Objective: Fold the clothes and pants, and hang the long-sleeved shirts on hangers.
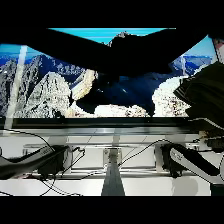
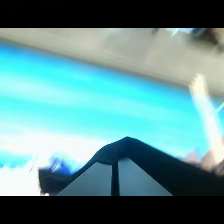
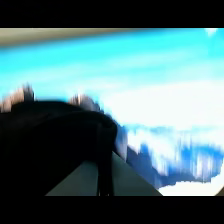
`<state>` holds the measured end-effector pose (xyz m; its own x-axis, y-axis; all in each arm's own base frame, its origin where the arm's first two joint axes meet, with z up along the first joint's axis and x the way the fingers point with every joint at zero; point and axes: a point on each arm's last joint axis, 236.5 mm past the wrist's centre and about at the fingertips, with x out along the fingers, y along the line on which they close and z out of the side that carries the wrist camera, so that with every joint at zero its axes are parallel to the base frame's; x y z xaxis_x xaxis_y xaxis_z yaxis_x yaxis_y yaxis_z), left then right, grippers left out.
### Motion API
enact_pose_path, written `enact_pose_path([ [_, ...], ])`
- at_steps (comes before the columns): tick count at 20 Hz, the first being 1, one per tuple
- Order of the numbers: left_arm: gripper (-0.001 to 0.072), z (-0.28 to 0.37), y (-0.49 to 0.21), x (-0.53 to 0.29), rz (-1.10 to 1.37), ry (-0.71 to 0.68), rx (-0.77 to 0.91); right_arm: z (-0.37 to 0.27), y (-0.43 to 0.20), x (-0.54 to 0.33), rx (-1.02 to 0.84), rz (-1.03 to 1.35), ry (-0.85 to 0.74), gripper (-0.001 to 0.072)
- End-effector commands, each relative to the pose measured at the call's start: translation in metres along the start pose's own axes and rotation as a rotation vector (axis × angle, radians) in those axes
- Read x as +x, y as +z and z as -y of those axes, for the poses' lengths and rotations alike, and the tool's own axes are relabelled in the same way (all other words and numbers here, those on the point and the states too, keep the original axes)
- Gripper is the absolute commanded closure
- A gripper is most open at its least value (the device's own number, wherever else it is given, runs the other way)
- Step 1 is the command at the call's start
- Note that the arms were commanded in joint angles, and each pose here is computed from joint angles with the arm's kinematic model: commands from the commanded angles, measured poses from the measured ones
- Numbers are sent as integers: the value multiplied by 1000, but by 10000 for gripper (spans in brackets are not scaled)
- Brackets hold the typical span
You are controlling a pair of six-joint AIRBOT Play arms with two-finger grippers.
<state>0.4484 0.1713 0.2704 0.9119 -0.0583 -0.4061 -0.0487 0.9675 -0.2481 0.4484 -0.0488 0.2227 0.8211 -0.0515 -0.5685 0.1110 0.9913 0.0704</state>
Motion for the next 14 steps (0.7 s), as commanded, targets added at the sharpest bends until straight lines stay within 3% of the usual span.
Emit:
enact_pose_path([
  [1, 700, -61, -111, 5, -315, 156, -45, 6, -110, 14, 4, -353, -14, 694],
  [6, 700, -119, -271, -23, -761, 335, -18, 0, -263, 2, 55, -649, 17, 694],
  [14, 699, -176, -289, -76, -971, 555, 201, -8, -353, -43, 89, -819, 46, 694],
])
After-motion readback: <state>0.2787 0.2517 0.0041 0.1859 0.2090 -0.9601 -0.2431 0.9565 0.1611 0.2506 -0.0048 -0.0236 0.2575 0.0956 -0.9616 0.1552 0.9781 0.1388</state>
